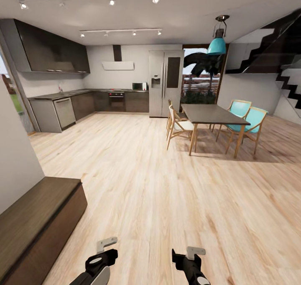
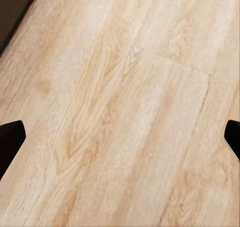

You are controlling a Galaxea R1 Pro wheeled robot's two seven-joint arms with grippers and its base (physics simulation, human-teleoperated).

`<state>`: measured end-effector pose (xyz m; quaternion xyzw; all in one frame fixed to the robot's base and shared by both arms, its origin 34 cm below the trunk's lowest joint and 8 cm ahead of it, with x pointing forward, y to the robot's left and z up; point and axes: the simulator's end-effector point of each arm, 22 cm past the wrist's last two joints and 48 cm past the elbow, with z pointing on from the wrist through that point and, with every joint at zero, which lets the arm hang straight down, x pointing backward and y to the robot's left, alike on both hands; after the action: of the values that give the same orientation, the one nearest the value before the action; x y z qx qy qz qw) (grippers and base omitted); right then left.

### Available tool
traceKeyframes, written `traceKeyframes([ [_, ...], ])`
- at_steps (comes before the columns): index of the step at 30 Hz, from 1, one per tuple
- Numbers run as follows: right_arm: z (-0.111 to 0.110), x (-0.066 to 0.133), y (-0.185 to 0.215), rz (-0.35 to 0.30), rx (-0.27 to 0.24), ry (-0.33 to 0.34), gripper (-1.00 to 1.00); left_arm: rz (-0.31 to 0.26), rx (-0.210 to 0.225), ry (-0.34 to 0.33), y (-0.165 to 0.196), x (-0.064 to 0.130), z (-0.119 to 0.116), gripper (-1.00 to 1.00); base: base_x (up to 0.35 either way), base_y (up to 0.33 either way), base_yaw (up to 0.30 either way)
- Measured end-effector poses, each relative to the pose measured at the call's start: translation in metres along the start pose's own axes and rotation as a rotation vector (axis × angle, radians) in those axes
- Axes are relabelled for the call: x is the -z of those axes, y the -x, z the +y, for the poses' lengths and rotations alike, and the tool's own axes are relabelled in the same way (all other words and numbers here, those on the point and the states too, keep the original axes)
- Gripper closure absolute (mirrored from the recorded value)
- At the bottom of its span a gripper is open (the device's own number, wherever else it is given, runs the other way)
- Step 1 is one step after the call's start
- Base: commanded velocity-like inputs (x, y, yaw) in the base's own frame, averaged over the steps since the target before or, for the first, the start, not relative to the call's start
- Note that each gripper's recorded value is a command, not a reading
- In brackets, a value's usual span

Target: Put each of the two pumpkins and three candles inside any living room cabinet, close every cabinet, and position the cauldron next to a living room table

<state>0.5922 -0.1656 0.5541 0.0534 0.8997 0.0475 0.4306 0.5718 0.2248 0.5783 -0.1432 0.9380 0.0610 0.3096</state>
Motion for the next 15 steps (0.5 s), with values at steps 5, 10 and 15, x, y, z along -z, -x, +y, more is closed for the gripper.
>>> traceKeyframes([
  [5,0.0001,0.0,0.0,0.0,0.0,0.0,-1.0,0.0,0.0,0.0,0.0001,0.0,0.0,-1.0,0.332,0.0,0.0],
  [10,0.0001,0.0,-0.0001,0.0,0.001,0.0,-1.0,-0.001,0.0,0.0,0.0002,0.0,0.0,-1.0,0.331,0.0,0.0],
  [15,0.0003,0.0,-0.0001,0.0,0.0,0.0,-1.0,-0.001,0.0,0.0,0.0002,0.0,0.0001,-1.0,0.332,0.0,0.0],
])
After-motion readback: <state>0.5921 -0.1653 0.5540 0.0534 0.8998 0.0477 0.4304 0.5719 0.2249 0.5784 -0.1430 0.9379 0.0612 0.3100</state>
